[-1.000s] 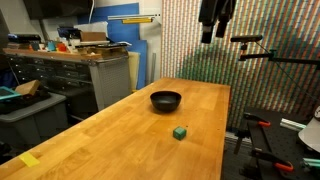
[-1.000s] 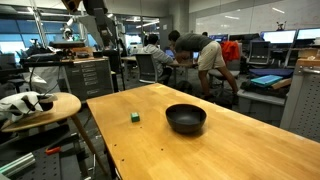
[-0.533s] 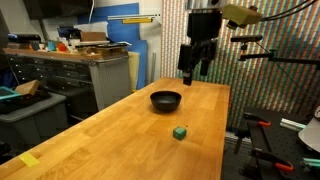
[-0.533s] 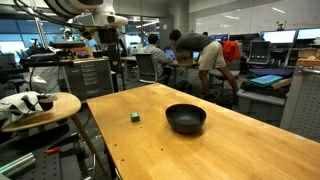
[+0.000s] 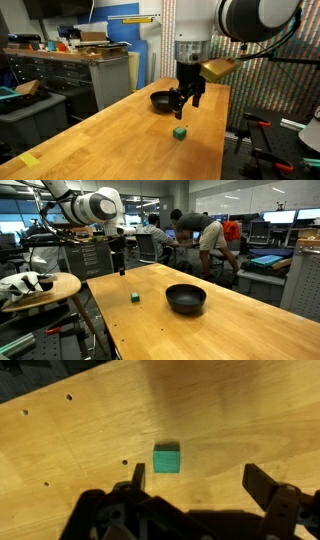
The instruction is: Put the block in the bowl
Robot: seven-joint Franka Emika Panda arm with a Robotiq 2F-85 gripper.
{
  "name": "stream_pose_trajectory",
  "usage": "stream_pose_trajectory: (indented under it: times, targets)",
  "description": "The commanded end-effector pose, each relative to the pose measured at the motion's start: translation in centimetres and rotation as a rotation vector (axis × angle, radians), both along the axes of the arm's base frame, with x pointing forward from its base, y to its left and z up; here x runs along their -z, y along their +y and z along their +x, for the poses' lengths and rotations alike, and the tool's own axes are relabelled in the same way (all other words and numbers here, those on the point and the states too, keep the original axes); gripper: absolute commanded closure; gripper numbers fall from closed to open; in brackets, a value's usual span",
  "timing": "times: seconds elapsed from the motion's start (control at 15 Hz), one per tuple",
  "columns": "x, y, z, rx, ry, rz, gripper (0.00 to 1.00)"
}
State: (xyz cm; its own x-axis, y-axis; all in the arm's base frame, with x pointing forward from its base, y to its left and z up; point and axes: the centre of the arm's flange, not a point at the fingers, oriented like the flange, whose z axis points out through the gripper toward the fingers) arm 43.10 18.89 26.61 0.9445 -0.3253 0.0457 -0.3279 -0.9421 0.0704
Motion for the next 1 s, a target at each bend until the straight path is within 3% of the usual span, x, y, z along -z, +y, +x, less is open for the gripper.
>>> stream_pose_trajectory:
  times: [0.0,0.53,0.73,0.8,0.93]
  targets:
    - [3.7,-0.6,1.7,0.049,-0.038,0.001,0.00]
    - [11.0,-3.0,2.4,0.081,0.019,0.025,0.00]
    - [12.3,-3.1,2.7,0.073,-0.007,0.021,0.00]
    - [12.5,-3.0,2.8,0.071,-0.014,0.022,0.25]
    - [12.6,-2.9,3.0,0.065,-0.047,0.010,0.33]
